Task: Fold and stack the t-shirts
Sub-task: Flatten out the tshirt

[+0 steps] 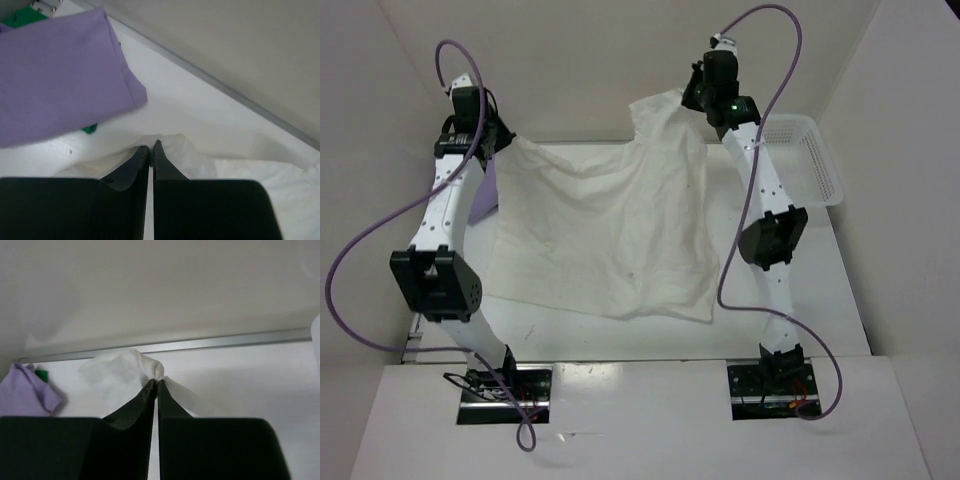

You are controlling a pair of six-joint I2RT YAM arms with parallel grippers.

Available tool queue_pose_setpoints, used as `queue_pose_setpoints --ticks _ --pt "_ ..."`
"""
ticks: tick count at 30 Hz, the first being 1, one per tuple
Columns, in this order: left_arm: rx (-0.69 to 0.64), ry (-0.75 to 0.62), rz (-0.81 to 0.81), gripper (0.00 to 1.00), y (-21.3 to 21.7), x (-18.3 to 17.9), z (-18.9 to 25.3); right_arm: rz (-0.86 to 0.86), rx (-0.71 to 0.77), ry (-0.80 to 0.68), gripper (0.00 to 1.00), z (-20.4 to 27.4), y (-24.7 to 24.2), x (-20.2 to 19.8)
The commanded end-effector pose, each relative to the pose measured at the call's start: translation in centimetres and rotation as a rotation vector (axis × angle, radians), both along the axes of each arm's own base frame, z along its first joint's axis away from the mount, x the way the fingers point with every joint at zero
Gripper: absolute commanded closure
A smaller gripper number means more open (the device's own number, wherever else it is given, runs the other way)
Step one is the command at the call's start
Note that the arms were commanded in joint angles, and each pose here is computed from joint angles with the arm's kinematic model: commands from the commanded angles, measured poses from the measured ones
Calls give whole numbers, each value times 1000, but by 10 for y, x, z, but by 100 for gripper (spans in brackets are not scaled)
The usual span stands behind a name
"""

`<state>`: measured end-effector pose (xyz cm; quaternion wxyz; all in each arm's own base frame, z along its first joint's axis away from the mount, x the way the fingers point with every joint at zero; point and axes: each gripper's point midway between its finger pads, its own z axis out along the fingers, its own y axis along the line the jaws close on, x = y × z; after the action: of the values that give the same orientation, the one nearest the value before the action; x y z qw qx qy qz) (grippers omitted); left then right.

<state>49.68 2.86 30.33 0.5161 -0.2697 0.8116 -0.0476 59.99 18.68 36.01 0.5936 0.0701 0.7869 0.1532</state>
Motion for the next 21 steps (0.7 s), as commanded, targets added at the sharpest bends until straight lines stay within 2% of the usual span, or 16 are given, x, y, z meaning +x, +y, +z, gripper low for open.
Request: queue_pose_setpoints --ticks 1,4,5,6,7,8,10,12,13,14,15,16,17,18,19,21 --pt "-7 -250 49 97 17 36 84 44 265 -160 91 80 -44 9" --pt "19 -305 84 89 33 37 109 101 332 -203 70 111 -64 -4" --pt "15 -296 79 78 36 37 105 132 334 -193 60 112 -59 -8" --pt "10 -296 78 61 43 40 99 137 319 -120 37 83 -56 -3" --pt "2 -268 63 32 40 40 84 141 302 -127 31 94 -58 -15" --pt "-2 -254 62 22 42 36 78 141 257 -86 28 80 -60 -18" --pt "-13 -268 27 7 34 23 82 138 193 -15 17 70 -56 -41" --pt "-49 -208 15 2 27 6 48 181 121 125 17 21 -35 -63" --pt "-62 -249 -4 2 21 -12 62 199 122 101 29 21 -27 -71" --pt "-93 -239 -47 9 10 -22 54 216 111 155 38 -4 -20 -107" --pt "-120 -194 -56 13 3 -42 30 225 130 120 49 -3 -17 -118" --pt "-132 -167 -90 19 -10 -52 17 205 132 188 75 -35 -25 -148" --pt "-153 -140 -116 26 -21 -61 3 218 157 227 84 -51 -21 -165" --pt "-172 -115 -161 31 -35 -75 -7 231 166 265 91 -68 -18 -181" --pt "-193 -25 -211 42 -57 -87 -47 225 162 371 94 -119 -19 -205" --pt "-249 27 -261 50 -82 -102 -72 237 204 396 94 -131 -12 -241"
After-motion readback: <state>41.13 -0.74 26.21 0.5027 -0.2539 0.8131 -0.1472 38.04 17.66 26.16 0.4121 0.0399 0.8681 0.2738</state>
